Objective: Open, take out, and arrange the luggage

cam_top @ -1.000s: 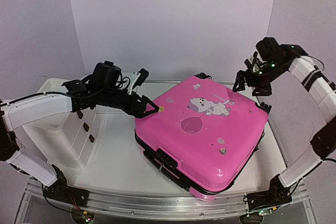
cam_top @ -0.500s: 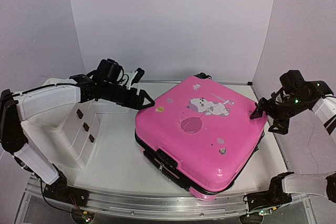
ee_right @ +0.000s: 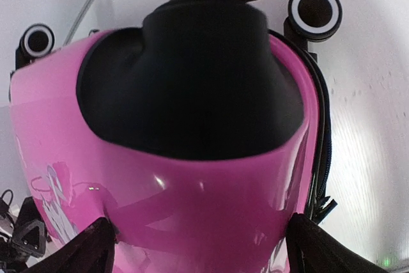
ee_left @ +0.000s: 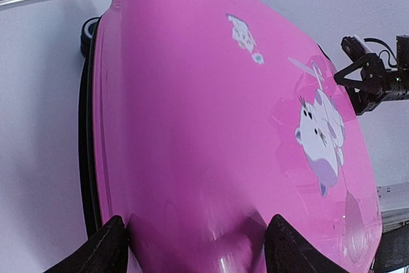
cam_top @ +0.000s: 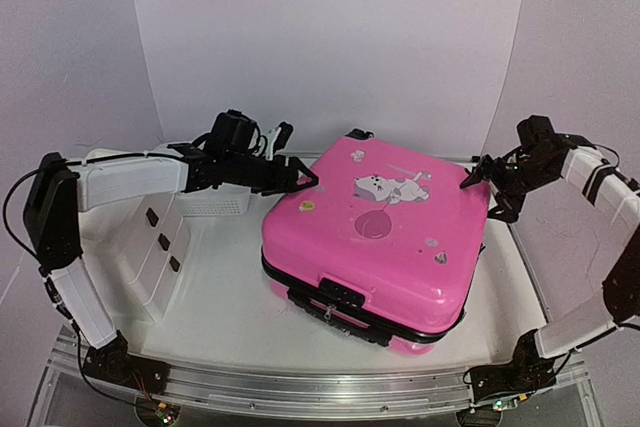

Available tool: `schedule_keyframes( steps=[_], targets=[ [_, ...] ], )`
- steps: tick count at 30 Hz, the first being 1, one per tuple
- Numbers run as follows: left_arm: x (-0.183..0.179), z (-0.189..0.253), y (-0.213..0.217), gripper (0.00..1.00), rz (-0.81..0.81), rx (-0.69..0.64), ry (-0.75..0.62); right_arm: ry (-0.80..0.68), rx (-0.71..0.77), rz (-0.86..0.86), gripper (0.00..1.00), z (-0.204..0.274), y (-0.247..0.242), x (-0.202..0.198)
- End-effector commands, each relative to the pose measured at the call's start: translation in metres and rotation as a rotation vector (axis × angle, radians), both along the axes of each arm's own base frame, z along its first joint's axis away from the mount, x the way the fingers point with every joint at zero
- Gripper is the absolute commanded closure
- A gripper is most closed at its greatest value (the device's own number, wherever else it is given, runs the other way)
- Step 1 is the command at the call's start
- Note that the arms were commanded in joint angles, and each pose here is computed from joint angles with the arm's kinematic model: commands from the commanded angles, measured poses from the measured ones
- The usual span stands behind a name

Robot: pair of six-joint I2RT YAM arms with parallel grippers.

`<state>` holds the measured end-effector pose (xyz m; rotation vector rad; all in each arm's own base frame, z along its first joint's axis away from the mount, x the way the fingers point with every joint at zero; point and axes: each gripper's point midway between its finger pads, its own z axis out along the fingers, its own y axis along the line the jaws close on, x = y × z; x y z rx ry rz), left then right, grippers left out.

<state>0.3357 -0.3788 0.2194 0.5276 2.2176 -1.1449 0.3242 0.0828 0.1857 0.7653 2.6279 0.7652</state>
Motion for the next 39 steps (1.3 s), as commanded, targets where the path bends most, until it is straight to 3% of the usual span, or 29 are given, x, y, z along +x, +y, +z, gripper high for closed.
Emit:
schedule_keyframes(
  steps=[1,7,12,18,21,25,32,36,39],
  targets=[
    [-0.004,-0.021,-0.073,0.29,-0.183,-0.05,0.044,-0.067,0.08,0.034,0.08,-0.022,0.01,0.066],
    [0.046,-0.03,-0.124,0.31,-0.229,-0.085,-0.033,-0.064,0.034,-0.006,0.07,-0.036,-0.002,0.083],
    [0.058,0.002,-0.1,0.25,-0.176,0.05,-0.184,-0.051,-0.099,0.112,0.03,-0.029,-0.016,0.065],
    [0.011,0.083,-0.021,0.17,-0.049,0.101,-0.358,-0.027,-0.279,0.199,0.02,-0.014,-0.038,0.022],
    [-0.028,0.099,0.007,0.17,-0.005,0.116,-0.434,-0.024,-0.308,0.216,0.02,-0.009,-0.04,0.001],
    [-0.083,0.083,0.036,0.17,-0.002,0.136,-0.455,-0.014,-0.373,0.264,0.02,-0.002,-0.037,-0.024],
    [-0.176,0.011,0.022,0.37,-0.105,0.055,-0.336,-0.061,-0.379,0.379,0.02,0.026,-0.005,-0.066],
    [-0.175,-0.008,0.005,0.56,-0.092,0.063,-0.296,-0.085,-0.261,0.421,0.02,0.032,0.016,-0.084],
    [-0.154,-0.015,-0.004,0.61,-0.023,0.121,-0.331,-0.09,-0.218,0.431,0.02,0.033,0.022,-0.092]
  ],
)
